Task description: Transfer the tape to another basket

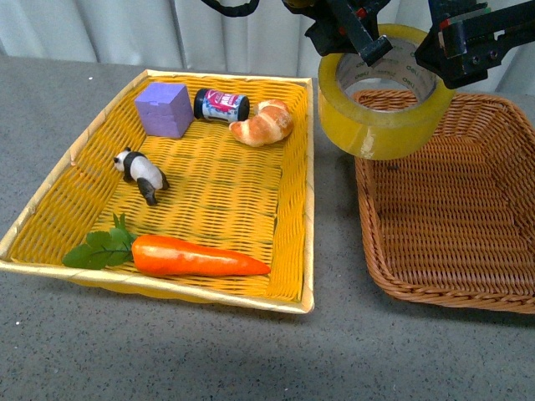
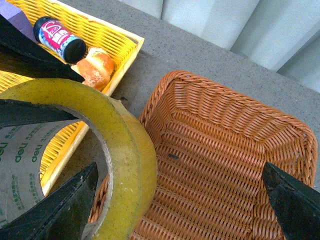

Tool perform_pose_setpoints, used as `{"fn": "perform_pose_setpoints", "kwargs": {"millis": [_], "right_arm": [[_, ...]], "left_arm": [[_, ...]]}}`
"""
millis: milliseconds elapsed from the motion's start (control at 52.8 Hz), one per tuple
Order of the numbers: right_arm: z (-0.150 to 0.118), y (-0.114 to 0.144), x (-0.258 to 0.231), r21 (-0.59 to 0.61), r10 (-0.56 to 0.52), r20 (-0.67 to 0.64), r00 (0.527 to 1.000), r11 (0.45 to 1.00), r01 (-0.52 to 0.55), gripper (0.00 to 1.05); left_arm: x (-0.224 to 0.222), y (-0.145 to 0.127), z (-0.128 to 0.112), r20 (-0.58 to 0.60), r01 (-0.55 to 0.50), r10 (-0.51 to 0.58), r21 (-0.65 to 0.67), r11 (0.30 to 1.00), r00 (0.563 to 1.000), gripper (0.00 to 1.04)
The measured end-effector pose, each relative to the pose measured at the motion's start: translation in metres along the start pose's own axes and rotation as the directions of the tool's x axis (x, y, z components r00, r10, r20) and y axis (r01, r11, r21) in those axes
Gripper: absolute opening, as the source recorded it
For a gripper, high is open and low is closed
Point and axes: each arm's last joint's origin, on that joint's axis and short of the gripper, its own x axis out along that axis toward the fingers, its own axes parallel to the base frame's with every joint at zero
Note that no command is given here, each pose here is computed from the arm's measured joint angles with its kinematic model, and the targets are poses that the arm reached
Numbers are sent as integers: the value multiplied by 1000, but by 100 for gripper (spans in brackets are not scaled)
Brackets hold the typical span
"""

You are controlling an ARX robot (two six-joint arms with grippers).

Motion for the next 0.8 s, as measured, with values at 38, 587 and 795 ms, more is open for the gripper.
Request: {"fn": "perform_pose_setpoints", "kwargs": {"millis": [38, 587, 795], "right_arm": [[1, 0, 2, 4, 0, -4, 1000, 1000, 0, 96], [2, 5, 8, 128, 43, -41, 998, 991, -37, 35], [2, 9, 10, 96, 39, -54, 998, 995, -34, 15]], "left_arm": [[0, 0, 0, 0, 0, 0, -1, 1000, 1000, 16], [0, 1, 0, 7, 6, -6, -29, 1000, 1000, 16], [-1, 1, 0, 2, -4, 4, -49, 999, 1000, 16]]}}
